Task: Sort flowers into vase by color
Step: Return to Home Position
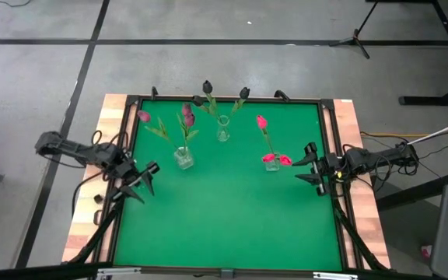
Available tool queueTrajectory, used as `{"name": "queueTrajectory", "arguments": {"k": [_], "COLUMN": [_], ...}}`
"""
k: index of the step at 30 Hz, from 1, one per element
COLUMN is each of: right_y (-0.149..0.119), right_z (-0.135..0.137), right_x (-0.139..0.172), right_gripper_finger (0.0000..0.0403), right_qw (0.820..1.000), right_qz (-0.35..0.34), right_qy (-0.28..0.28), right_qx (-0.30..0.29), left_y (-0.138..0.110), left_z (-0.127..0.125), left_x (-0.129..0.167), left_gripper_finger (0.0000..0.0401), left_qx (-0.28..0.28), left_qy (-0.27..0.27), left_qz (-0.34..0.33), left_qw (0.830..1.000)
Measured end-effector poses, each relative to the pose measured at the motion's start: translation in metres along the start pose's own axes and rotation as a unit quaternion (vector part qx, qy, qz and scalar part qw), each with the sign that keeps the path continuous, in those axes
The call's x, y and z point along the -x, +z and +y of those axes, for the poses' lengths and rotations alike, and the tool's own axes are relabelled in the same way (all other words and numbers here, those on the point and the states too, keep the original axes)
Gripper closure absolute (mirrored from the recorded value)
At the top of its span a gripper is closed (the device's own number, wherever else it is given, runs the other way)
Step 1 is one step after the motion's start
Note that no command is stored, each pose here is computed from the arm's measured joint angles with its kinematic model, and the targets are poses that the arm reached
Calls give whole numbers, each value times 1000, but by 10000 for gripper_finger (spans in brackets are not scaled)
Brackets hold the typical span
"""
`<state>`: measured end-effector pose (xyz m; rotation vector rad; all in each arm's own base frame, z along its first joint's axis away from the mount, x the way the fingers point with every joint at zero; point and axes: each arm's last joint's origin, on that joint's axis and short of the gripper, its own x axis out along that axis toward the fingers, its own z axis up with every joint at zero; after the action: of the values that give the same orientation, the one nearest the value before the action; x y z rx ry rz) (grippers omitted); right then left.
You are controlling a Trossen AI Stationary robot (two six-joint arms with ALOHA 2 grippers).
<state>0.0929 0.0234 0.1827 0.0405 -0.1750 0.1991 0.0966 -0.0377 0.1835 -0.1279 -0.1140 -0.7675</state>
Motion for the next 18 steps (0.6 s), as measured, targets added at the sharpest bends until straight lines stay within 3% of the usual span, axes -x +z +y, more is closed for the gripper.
{"name": "queueTrajectory", "arguments": {"k": [4,10,18], "right_y": [0,-6,-7], "right_z": [0,-10,-25], "right_x": [0,0,2], "right_gripper_finger": [219,219,219], "right_qw": [1000,997,997], "right_qz": [1,30,36], "right_qy": [-4,-72,-75], "right_qx": [10,16,4], "left_y": [1,1,2], "left_z": [6,17,27], "left_x": [4,13,24], "left_gripper_finger": [229,229,229], "left_qx": [1,-8,-23], "left_qy": [-5,7,21], "left_qz": [8,19,31], "left_qw": [1000,1000,999]}}
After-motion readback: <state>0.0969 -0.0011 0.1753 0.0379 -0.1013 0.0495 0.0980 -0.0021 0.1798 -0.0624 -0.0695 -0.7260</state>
